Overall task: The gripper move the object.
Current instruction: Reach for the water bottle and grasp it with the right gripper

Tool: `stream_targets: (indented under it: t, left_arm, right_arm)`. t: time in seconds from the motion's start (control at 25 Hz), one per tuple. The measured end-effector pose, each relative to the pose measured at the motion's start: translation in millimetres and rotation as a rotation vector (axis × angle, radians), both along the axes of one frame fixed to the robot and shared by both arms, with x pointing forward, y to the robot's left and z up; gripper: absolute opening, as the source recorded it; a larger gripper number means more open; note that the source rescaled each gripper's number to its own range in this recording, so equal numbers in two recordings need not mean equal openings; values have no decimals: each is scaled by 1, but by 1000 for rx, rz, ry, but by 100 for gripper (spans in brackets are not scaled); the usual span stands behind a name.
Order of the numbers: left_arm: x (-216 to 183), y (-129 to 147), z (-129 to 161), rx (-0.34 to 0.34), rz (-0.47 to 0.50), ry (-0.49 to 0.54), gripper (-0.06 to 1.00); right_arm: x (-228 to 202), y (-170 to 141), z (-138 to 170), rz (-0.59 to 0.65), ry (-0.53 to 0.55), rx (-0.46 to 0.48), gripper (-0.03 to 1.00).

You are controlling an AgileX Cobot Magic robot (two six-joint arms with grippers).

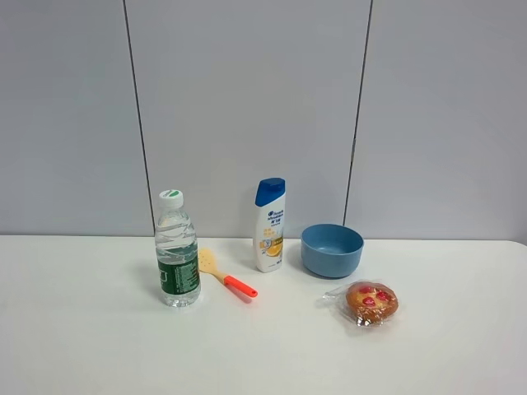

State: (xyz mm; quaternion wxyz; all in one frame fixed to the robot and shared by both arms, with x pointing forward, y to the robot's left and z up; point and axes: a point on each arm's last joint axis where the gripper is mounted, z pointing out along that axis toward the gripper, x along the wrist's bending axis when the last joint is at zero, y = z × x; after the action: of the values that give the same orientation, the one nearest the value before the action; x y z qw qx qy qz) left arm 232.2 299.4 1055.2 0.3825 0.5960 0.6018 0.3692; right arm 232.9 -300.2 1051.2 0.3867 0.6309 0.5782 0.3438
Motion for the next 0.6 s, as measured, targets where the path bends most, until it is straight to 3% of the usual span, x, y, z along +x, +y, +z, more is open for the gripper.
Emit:
stream_targets:
  t: [0.12, 0.24, 0.36, 0.6]
  left_arm:
    - [0, 0, 0, 0, 0, 0, 100]
    - [0, 0, 0, 0, 0, 0, 100]
    - [0, 0, 0, 0, 0, 0, 100]
    - [0, 0, 0, 0, 0, 0, 100]
  right_arm:
    - [-1, 9, 8, 109, -41, -13, 92]
    - [-6, 21, 27, 269, -172, -68, 92]
    - [-1, 28, 46, 351, -247, -77, 92]
    - [51, 34, 58, 494, -135, -59, 92]
